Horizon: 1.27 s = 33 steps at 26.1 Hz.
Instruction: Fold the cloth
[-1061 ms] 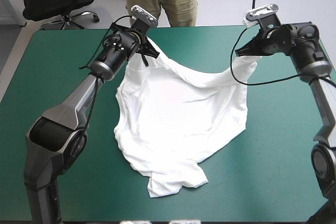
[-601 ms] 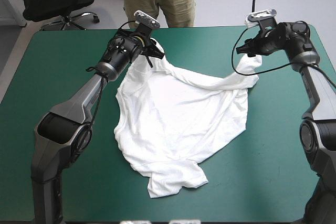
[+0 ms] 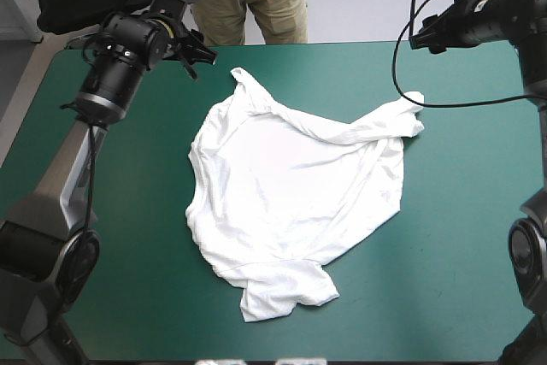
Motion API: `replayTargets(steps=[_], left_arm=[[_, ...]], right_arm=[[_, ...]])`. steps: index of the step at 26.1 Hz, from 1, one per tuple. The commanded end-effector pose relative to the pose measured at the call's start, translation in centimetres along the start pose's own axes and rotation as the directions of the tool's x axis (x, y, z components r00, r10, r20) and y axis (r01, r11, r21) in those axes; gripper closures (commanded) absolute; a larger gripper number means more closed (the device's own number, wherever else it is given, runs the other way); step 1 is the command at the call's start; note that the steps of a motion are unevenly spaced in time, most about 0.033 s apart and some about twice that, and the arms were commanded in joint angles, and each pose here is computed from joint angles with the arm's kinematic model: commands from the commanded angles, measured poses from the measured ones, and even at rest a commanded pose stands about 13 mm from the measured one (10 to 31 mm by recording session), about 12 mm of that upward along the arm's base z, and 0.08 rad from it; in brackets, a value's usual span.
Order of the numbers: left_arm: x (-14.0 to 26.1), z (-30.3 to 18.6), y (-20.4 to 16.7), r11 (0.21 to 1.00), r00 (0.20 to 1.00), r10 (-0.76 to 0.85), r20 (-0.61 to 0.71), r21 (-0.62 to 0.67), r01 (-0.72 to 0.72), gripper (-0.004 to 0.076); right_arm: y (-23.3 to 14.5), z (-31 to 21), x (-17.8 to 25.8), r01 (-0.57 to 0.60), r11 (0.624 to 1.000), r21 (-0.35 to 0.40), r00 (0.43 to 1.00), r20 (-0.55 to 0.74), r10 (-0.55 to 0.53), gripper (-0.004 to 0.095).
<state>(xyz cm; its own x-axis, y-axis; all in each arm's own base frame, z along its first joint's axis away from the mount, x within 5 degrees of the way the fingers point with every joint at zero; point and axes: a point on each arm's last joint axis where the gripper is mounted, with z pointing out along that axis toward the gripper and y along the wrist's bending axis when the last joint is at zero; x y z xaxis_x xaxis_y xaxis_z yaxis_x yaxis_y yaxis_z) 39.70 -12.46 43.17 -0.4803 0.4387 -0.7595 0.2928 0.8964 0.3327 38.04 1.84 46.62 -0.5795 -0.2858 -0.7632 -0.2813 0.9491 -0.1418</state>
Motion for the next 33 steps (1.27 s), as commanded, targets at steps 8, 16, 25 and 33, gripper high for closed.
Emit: replayTargets(steps=[8,16,25,33], left_arm=[[4.0,-10.6,2.0,0.997,0.982,-0.015,-0.186,0.075,0.03,0.029],[10.6,-2.4,3.5,0.969,0.949,-0.209,-0.235,0.083,0.234,0.029],[13.7,7.1,1.6,0.92,0.911,-0.246,-0.33,0.215,0.327,0.0291],[15.7,11.6,-0.4,0.88,0.899,-0.238,-0.368,0.311,0.36,0.0291]], right_arm=[[6.1,-15.6,2.1,0.027,0.935,-0.353,0.97,0.237,0.062,0.0422],[8.4,-13.2,10.5,-0.053,0.902,-0.429,0.998,0.004,0.061,0.0422],[9.6,-9.1,15.1,-0.17,0.855,-0.49,0.98,-0.173,0.096,0.0423],[9.2,-8.5,15.0,-0.162,0.877,-0.452,0.984,-0.136,0.112,0.0467]])
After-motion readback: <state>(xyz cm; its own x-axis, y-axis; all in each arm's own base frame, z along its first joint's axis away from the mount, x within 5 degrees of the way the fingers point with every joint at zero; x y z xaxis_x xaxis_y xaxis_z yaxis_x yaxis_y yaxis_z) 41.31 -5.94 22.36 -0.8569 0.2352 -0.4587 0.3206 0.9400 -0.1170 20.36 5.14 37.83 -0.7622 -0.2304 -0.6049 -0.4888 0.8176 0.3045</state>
